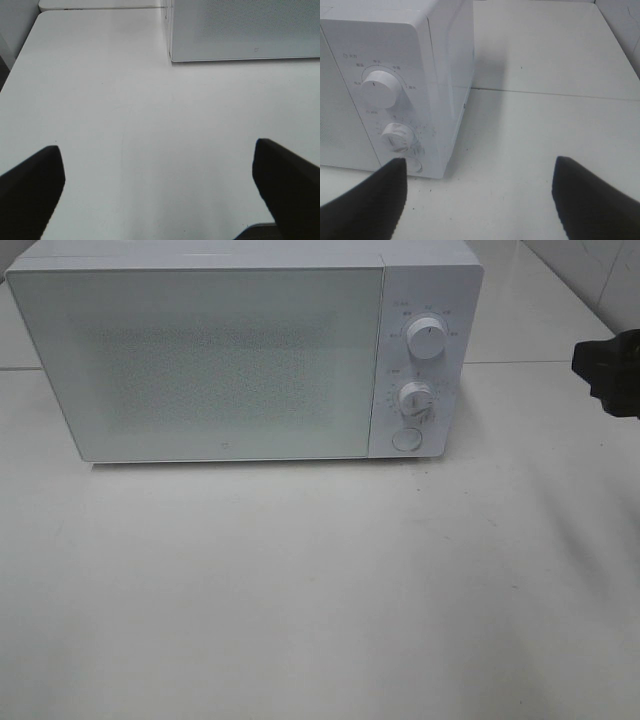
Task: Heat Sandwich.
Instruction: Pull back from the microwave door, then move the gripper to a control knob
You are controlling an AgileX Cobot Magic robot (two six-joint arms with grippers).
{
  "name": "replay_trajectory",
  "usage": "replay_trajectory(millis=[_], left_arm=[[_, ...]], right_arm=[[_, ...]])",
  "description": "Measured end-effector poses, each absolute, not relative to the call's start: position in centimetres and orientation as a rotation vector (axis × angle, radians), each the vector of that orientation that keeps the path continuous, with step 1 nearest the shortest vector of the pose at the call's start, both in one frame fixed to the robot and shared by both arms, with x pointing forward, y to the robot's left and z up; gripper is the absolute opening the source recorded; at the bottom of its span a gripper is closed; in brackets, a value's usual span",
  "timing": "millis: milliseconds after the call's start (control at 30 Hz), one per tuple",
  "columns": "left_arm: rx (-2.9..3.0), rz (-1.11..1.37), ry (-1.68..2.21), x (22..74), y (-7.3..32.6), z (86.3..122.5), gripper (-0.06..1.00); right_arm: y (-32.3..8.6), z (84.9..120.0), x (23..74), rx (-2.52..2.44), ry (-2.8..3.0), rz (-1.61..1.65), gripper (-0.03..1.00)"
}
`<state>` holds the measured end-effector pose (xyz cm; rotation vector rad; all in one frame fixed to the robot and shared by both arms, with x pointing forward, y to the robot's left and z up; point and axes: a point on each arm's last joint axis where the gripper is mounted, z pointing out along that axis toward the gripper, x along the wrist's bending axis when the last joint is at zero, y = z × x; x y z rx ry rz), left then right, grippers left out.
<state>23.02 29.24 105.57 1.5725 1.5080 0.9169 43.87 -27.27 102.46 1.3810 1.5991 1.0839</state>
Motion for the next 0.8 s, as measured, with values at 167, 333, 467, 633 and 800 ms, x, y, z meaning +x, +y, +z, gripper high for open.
replay_trajectory(millis=[167, 333, 467, 633, 800], left_arm=[[1.572, 0.917, 1.508, 23.0, 29.2, 105.6, 0.97], [1.572, 0.917, 1.508, 23.0, 29.2, 105.6, 0.97], [1.572, 0.917, 1.508, 23.0, 29.2, 105.6, 0.97], [1.572, 0.917, 1.508, 23.0, 29.2, 105.6, 0.97], [1.572, 0.917, 1.508, 23.0, 29.2, 105.6, 0.97]], right_arm=[[-27.2, 100.9, 44.8, 1.359, 1.566, 1.104, 0.77], [-27.0, 99.3, 45.7, 1.359, 1.526, 1.088, 0.77], [-25.9, 98.5, 46.0, 1.345, 1.537, 1.089, 0.77], [-23.9, 97.5, 46.4, 1.309, 1.542, 1.092, 0.77], [-22.3, 96.0, 46.9, 1.288, 1.513, 1.090, 0.77]])
